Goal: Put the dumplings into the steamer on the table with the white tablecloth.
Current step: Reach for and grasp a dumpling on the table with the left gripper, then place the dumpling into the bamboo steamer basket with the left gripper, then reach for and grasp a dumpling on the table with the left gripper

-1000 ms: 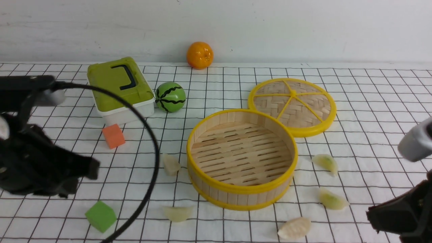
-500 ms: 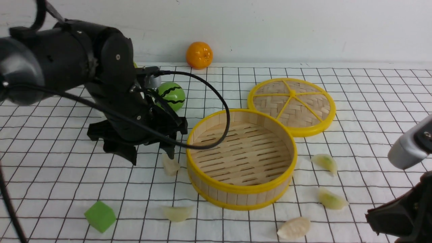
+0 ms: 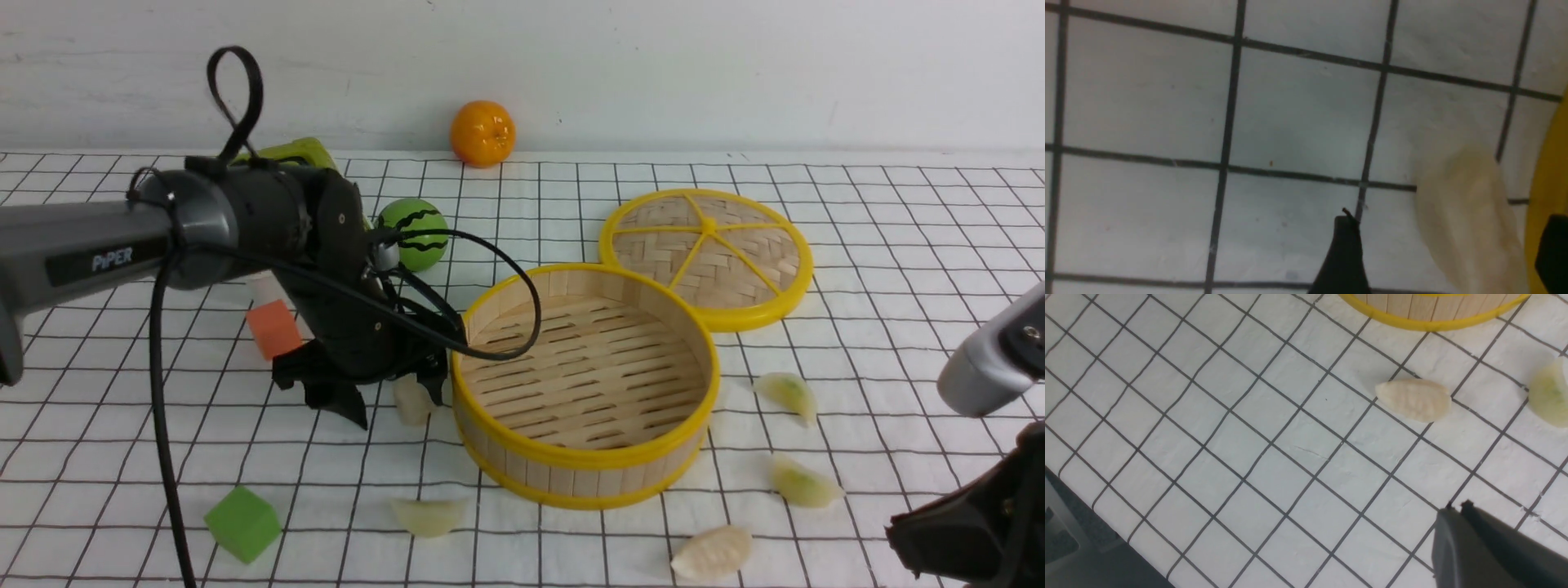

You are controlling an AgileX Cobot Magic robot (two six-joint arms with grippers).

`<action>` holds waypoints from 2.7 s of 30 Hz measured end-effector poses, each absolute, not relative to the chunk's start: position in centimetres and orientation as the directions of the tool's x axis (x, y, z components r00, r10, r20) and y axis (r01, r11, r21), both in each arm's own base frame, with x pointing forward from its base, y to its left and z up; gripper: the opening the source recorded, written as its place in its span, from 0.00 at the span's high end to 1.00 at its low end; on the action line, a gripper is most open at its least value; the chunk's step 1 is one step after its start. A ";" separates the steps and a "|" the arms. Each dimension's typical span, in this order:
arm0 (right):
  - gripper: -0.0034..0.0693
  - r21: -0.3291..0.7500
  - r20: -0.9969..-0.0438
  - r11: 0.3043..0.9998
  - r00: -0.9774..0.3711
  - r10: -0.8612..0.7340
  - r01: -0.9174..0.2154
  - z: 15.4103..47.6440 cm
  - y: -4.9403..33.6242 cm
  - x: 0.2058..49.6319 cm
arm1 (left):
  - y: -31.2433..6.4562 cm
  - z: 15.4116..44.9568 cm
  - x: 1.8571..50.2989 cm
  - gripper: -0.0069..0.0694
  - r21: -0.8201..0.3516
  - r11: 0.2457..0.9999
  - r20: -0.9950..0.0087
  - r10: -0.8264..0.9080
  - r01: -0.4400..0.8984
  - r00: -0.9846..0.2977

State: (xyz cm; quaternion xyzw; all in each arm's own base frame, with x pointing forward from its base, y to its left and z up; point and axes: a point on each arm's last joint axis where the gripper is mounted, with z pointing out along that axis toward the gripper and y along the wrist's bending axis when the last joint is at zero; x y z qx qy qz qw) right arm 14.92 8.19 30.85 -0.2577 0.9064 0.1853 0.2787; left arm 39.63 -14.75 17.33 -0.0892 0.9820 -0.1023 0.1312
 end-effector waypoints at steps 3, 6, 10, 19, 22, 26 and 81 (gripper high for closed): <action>0.94 0.187 -0.602 0.800 -0.710 -0.365 -0.570 30.8 8.2 15.0 | -14.8 16.8 39.8 0.27 -0.221 0.964 -0.237 -0.202 -0.150 -0.950; 0.94 0.185 -0.605 0.800 -0.708 -0.365 -0.570 30.9 8.2 15.0 | -14.8 16.7 39.9 0.43 -0.217 0.965 -0.240 -0.200 -0.148 -0.950; 0.94 0.184 -0.605 0.801 -0.708 -0.364 -0.570 30.9 8.2 15.0 | -14.8 16.7 39.9 0.55 -0.214 0.966 -0.240 -0.193 -0.142 -0.951; 0.94 0.184 -0.605 0.801 -0.708 -0.364 -0.570 30.9 8.2 15.0 | -14.3 25.5 37.7 0.55 -0.241 0.971 -0.413 -0.101 0.001 -0.905; 0.94 0.185 -0.607 0.801 -0.707 -0.363 -0.569 30.9 8.2 15.0 | -15.2 28.3 36.6 0.55 -0.242 0.968 -0.469 -0.056 0.067 -0.881; 0.93 0.193 -0.609 0.805 -0.711 -0.350 -0.561 30.9 8.2 15.0 | -20.4 31.4 34.5 0.55 -0.235 0.938 -0.523 0.101 0.257 -0.846; 0.87 0.150 -0.708 0.836 -0.647 -0.282 -0.528 34.6 5.8 9.4 | -15.0 30.8 23.9 0.36 0.036 0.871 -0.331 0.472 0.489 -0.817</action>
